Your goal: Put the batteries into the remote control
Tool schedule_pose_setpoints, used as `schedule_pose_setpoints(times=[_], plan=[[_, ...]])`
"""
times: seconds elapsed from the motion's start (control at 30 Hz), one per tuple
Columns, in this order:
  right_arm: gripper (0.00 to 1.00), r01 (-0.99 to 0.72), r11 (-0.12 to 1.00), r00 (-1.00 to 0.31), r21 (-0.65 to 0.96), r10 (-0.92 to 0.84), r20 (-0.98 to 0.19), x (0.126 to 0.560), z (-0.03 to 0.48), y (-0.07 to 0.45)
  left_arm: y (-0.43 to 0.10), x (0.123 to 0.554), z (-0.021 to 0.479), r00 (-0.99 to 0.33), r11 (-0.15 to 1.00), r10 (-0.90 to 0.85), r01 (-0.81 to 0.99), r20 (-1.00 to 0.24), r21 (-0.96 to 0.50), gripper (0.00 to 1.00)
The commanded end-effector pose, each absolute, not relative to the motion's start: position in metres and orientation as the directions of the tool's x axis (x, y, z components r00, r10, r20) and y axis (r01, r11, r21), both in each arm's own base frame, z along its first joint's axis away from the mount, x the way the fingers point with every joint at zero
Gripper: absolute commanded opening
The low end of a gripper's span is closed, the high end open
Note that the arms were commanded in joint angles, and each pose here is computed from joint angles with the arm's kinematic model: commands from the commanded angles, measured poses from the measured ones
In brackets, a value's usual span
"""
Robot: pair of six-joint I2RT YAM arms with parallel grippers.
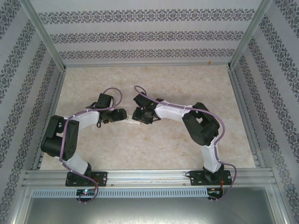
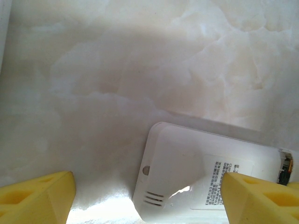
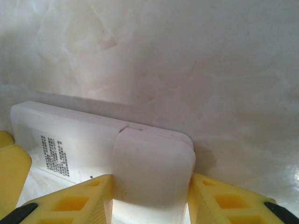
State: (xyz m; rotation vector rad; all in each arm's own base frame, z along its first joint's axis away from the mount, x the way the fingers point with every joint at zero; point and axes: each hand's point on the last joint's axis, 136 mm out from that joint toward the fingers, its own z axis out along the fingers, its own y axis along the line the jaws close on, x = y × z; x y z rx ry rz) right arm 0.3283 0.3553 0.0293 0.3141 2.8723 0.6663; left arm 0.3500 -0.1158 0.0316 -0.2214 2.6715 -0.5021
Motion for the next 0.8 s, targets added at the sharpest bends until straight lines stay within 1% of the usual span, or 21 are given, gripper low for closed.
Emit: schedule_pose_setpoints(times=[0.0,0.17,0.43,0.57,0.63,0.77], plan=[[0.43,0.195,0.891,-0.963,0.409,0.254,-0.094,0.328,0.015,0.346,-0.122,0.354,0.034,-0.898,0.914,-0.210,-0.040,-0.386,-0.403,0.82],[0.44,0.209,0.894,-0.964,0.396,0.256,-0.068,0.322,0.010,0.343,-0.122,0.356,0.034,-0.898,0.912,-0.214,-0.042,-0.386,-0.407,0.82],[0.45,0.245,0.904,-0.956,0.349,0.285,-0.065,0.316,0.006,0.329,-0.122,0.356,0.035,-0.896,0.912,-0.216,-0.044,-0.388,-0.407,0.82],[0.46,0.251,0.904,-0.954,0.347,0.292,-0.069,0.316,0.007,0.326,-0.122,0.356,0.034,-0.896,0.912,-0.218,-0.046,-0.386,-0.408,0.82],[0.48,0.252,0.902,-0.953,0.351,0.295,-0.072,0.317,0.008,0.326,-0.122,0.355,0.033,-0.898,0.911,-0.218,-0.047,-0.382,-0.409,0.82],[0.50,0.238,0.894,-0.957,0.380,0.283,-0.067,0.320,0.011,0.335,-0.122,0.355,0.033,-0.897,0.912,-0.219,-0.047,-0.385,-0.408,0.82]])
